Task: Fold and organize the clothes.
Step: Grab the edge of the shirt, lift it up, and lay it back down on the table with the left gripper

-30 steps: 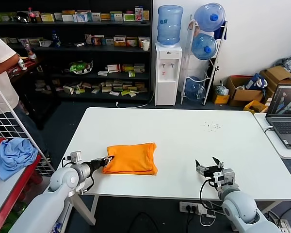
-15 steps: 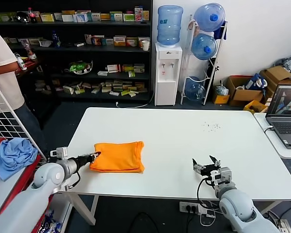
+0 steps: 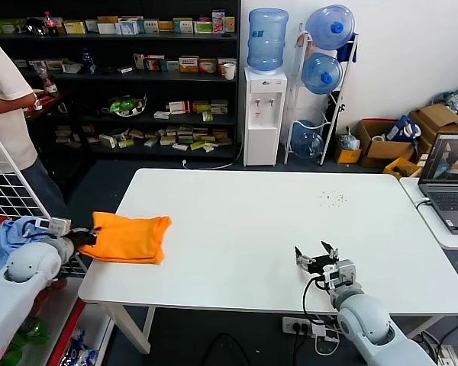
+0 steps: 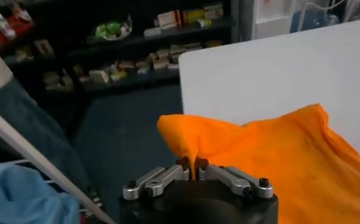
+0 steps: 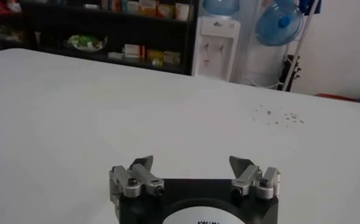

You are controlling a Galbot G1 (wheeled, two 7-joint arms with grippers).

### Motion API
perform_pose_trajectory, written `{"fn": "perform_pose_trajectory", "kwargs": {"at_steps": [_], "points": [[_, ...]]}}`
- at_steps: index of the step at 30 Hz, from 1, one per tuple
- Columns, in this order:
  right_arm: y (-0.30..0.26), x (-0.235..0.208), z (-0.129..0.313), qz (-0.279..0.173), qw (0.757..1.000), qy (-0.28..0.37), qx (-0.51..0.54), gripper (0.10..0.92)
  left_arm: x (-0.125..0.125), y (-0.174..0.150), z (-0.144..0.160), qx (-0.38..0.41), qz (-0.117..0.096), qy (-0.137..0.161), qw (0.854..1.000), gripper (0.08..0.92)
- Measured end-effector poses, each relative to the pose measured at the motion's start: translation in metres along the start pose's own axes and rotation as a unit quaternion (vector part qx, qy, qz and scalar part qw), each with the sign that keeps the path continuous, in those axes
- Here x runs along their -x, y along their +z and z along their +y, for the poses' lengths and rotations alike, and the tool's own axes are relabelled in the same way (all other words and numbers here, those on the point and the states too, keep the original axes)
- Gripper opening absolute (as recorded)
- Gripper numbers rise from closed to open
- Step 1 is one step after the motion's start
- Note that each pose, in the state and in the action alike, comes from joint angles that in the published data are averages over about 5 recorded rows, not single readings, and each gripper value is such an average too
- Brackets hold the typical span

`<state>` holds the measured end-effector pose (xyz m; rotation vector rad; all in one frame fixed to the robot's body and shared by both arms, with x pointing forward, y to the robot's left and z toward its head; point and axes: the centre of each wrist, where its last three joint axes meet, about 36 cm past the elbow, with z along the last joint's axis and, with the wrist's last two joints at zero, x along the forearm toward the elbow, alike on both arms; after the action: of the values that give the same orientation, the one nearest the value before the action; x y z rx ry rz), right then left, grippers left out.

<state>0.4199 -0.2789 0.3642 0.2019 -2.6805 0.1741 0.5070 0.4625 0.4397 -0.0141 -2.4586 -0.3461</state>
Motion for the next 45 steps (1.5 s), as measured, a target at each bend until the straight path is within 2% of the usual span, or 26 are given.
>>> {"fn": "perform_pose_trajectory", "kwargs": {"at_steps": [5, 11, 15, 19, 23, 36, 41, 45], "points": [[-0.001, 0.002, 0.0, -0.004, 1.0, 0.0, -0.001, 0.823, -0.005, -0.005, 0.03, 0.076, -0.01, -0.058, 0.995, 0.132], [-0.002, 0.003, 0.003, -0.006, 1.0, -0.003, 0.0, 0.823, -0.013, -0.016, 0.064, 0.154, -0.019, -0.112, 0.981, 0.132], [-0.003, 0.003, 0.006, -0.008, 1.0, -0.004, 0.001, 0.823, -0.018, -0.025, 0.077, 0.193, -0.026, -0.136, 0.972, 0.132], [-0.002, 0.003, 0.008, -0.009, 1.0, -0.004, 0.003, 0.823, -0.02, -0.031, 0.075, 0.212, -0.032, -0.143, 0.966, 0.132], [0.002, 0.001, 0.009, -0.007, 1.0, -0.002, 0.004, 0.823, -0.019, -0.033, 0.056, 0.218, -0.041, -0.132, 0.966, 0.132], [0.008, -0.002, 0.004, -0.003, 1.0, 0.007, 0.006, 0.823, -0.014, -0.036, -0.046, 0.18, -0.073, -0.048, 0.98, 0.132], [0.01, -0.003, -0.001, 0.0, 1.0, 0.014, 0.006, 0.823, -0.021, -0.035, -0.089, 0.152, -0.075, -0.003, 0.985, 0.132], [0.012, -0.004, -0.006, 0.003, 1.0, 0.018, 0.004, 0.823, -0.024, -0.029, -0.123, 0.127, -0.069, 0.03, 0.989, 0.132]]}}
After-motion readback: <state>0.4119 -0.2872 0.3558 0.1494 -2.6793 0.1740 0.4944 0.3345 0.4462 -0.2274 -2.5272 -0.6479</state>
